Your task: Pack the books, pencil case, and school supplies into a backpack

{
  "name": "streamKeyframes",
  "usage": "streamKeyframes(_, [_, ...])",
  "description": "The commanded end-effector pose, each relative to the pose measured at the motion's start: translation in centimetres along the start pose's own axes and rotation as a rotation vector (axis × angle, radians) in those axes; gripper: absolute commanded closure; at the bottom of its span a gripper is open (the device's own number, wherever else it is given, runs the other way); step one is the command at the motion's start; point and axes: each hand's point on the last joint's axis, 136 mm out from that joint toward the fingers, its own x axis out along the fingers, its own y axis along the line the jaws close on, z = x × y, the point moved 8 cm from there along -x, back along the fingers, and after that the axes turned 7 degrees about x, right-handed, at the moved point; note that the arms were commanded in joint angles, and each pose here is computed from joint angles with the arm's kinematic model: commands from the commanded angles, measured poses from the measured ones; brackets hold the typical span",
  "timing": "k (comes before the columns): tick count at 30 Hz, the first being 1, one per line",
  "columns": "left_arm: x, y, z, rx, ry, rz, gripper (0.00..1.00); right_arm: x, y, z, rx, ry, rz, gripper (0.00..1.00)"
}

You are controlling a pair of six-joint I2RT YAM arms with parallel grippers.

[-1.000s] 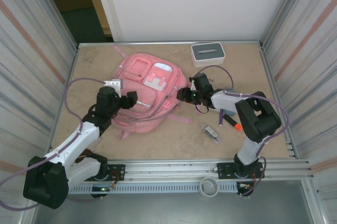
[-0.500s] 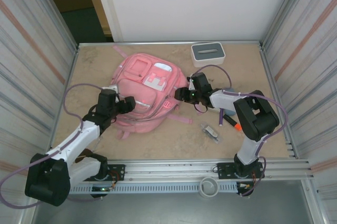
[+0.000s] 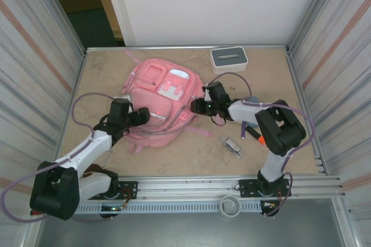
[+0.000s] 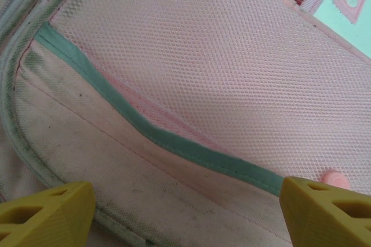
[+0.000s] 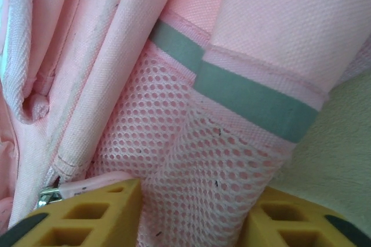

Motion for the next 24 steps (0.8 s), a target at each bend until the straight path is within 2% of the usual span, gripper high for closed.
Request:
streamKeyframes(1, [0.9, -0.4, 0.3, -0.029, 0.018, -0.049, 0.17, -0.3, -0.1, -0.6, 0.000, -0.011, -0.007, 0.67])
streamKeyframes(8, [3.6, -1.2, 1.9, -0.026, 0.021, -0.069, 0.17, -1.1, 0.4, -1.3, -0.007, 0.000, 0.006, 0.84])
streamKeyframes(14, [5.4, -1.2, 4.0, 0.017, 0.008, -0.011, 0.16, -1.0, 1.7, -2.7, -0.037, 0.016, 0.013, 0.88])
streamKeyframes(19, [7.0, -1.5, 5.8, 0.039, -0.002, -0.002, 0.16, 0.2, 4.1, -4.6, -0.074, 0.074, 0.054, 0.89])
streamKeyframes(24, [8.9, -0.8, 8.5, 0.040, -0.012, 0.024, 0.16, 1.0, 7.4, -6.9, -0.142, 0.144, 0.109, 0.81])
